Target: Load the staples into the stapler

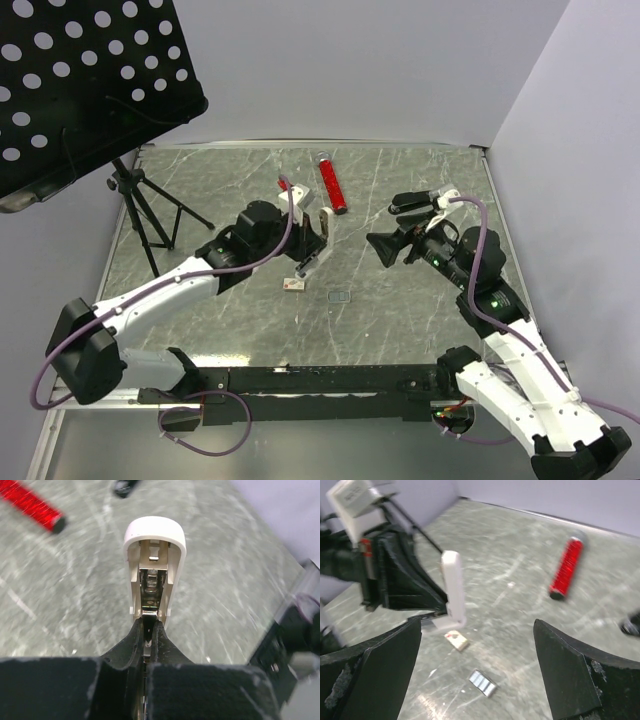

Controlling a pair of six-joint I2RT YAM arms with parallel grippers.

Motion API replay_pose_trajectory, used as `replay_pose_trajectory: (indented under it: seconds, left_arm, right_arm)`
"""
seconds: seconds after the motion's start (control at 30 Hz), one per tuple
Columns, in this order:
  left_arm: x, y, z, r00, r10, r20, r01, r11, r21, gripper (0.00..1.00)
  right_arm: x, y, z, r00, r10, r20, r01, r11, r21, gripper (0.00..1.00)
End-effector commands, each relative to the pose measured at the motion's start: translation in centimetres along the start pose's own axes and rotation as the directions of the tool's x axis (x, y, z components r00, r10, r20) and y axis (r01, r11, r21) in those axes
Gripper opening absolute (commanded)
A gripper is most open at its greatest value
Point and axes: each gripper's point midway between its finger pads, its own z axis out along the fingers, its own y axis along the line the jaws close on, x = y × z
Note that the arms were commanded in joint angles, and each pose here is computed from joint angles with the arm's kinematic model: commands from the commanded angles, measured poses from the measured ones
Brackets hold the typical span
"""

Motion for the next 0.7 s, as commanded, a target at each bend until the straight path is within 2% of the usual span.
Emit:
replay_pose_trajectory:
  seconds: [0.0,0.1,0.27,0.3,0.5,0.67]
  left_arm:
    - [-1.4,2.1,1.2,0.991,-0.092,0.097,0.109,0.976,-0.189,0.01]
    - [-0.1,3.2,1.8,0.980,-0.160,0.115,0.187,0.937,-0.295,0.01]
    - [2.9,4.8,2.5,0.973,-0.207,0.104,0.231,0.861,-0.453,0.01]
    - [3.8,5.8,2.7,0.972,-0.209,0.110,0.236,0.824,-0.516,0.01]
    - [7.5,6.4,4.0,0.962,-0.253,0.101,0.261,0.752,-0.605,0.01]
    - [8.9,7.7,4.1,0.963,-0.240,0.121,0.257,0.686,-0.681,0.01]
  right_arm:
    - [1.1,-3.1,-1.0,0.998,0.067,0.008,-0.067,0.979,0.190,1.00]
    - [2.0,-3.8,-1.4,0.995,0.102,0.021,-0.104,0.967,0.233,1.00]
    - [4.1,-5.0,-1.7,0.989,0.148,-0.008,-0.139,0.945,0.296,1.00]
    - [4.2,-4.7,-1.7,0.989,0.149,-0.008,-0.141,0.949,0.282,0.99]
    - [5.7,-4.3,-1.7,0.985,0.171,-0.030,-0.158,0.955,0.251,0.99]
    - [7.0,-4.5,-2.1,0.984,0.160,-0.074,-0.135,0.956,0.262,0.99]
